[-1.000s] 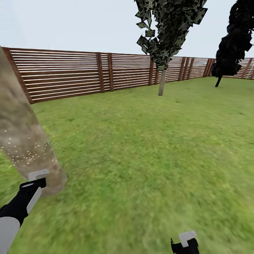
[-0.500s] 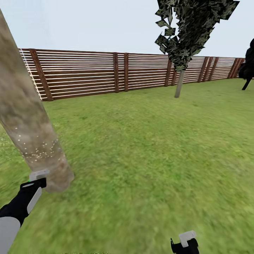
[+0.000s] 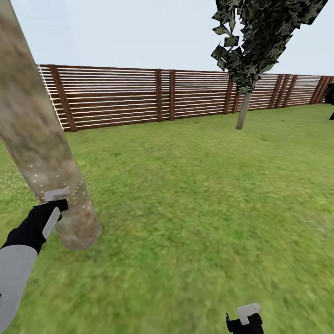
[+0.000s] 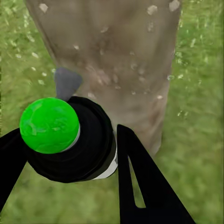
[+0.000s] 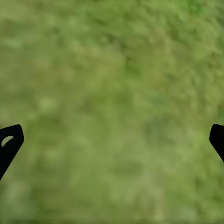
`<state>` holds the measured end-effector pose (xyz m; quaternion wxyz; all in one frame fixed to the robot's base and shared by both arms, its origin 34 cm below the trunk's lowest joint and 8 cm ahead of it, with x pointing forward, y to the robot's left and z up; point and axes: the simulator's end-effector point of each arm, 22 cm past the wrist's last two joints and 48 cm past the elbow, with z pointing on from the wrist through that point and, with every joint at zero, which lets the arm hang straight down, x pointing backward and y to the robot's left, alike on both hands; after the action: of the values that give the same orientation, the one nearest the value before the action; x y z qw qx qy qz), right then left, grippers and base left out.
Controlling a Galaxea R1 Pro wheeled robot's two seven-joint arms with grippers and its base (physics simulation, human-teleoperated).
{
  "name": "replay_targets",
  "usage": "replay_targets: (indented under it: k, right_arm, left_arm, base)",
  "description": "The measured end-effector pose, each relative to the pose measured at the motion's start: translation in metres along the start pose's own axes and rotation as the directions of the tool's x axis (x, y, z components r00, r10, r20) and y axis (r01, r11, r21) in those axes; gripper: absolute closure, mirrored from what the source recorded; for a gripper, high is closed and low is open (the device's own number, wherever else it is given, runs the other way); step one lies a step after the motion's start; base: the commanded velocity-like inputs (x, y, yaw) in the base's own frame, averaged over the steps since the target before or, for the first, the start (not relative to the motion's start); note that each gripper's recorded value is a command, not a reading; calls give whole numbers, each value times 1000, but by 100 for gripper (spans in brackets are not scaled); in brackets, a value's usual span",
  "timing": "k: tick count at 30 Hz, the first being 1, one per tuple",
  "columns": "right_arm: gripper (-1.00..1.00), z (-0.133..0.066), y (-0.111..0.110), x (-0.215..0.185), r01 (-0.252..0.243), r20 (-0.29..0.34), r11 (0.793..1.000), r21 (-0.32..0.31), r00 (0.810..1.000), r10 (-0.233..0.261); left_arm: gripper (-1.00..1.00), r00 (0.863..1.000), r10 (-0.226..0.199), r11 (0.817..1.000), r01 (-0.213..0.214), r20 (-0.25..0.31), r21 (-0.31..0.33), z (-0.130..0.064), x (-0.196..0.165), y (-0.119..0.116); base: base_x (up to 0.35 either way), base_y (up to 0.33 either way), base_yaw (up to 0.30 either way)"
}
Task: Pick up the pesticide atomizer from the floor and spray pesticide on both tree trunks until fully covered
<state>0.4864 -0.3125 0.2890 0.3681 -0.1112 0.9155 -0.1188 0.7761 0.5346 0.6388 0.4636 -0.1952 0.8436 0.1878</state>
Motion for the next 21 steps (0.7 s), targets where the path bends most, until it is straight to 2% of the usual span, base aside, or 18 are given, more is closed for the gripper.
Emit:
replay_targets:
  k: [3,9,15,21]
  right_arm:
    - [-100,0,0,0,0,0,1000,0,1000,0]
    - [-100,0,0,0,1,0,1000,0,1000,-1]
    - [-100,0,0,0,1,0,1000,-1,1000,-1]
    - [-100,0,0,0,1,1,1000,-1,1000,-1]
  left_arm:
    - [100,1000,1,1000,-1,-4,-7,0,-6,5]
    - [100,1000,11,1000,-11,-11,-18,1,2,9]
    - [100,1000,11,1000,-11,-11,-15,0,2,7]
    - [100,1000,12,1000,-12,-10,-13,0,3,5]
  base:
    - [0,0,39]
    - [40,-24,255]
    - [219,-170,52]
    - [111,-254,0]
